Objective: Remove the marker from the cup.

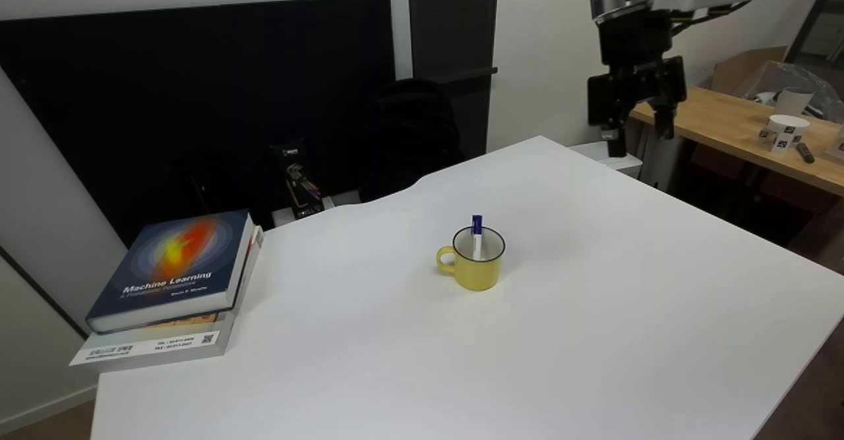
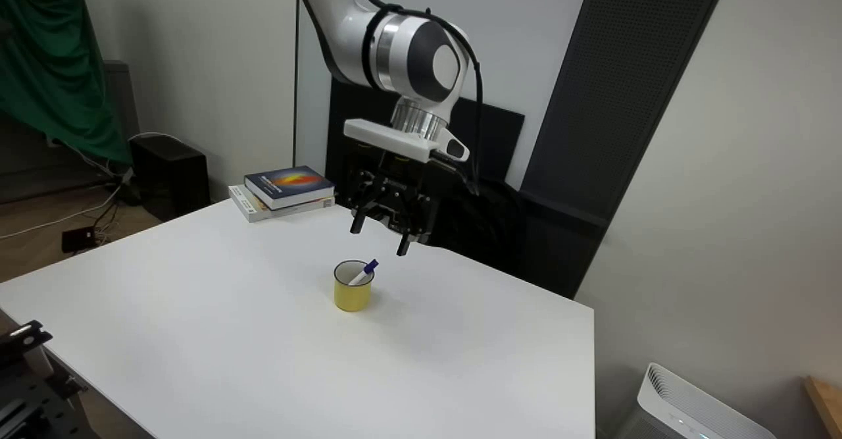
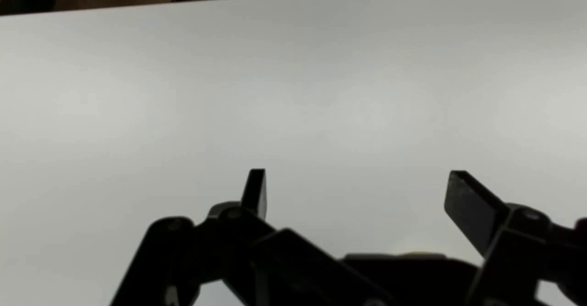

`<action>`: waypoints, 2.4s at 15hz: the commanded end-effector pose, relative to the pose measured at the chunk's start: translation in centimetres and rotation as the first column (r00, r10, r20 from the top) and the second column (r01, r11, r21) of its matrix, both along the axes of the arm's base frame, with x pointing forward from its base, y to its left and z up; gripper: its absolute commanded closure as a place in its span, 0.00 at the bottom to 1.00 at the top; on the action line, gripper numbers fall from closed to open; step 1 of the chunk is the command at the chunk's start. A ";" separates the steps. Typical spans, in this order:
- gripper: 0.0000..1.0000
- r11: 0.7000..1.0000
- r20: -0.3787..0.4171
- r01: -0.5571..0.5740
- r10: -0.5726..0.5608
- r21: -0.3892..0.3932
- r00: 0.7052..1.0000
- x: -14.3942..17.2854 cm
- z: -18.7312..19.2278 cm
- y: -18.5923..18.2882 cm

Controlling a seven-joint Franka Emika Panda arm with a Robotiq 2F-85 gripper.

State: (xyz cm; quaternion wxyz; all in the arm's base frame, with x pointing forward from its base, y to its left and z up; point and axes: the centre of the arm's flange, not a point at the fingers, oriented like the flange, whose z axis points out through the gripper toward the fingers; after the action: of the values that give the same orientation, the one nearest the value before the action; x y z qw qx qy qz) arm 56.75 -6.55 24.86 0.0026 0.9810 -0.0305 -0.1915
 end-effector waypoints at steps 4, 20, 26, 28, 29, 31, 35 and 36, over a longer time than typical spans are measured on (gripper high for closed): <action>0.00 0.999 -0.045 0.045 -0.044 0.029 0.998 9.3 -4.7 2.1; 0.00 0.976 -0.159 0.191 -0.173 0.106 0.972 18.7 -14.0 3.6; 0.00 0.967 -0.197 0.241 -0.220 0.087 0.955 19.9 -17.9 3.2; 0.00 0.962 -0.213 0.262 -0.240 0.080 0.947 20.1 -18.9 3.3; 0.00 0.960 -0.217 0.268 -0.246 0.077 0.945 20.2 -19.2 3.5; 0.00 0.959 -0.219 0.274 -0.253 0.072 0.942 20.4 -19.5 3.8; 0.00 0.947 -0.176 0.313 -0.297 0.068 0.939 21.4 -18.9 3.8; 0.00 0.943 -0.153 0.325 -0.311 0.073 0.938 21.5 -18.2 3.7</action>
State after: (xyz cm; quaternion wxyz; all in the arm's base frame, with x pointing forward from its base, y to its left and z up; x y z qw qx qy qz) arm 72.27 -2.53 6.21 -0.0652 0.9468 -0.1452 -0.2796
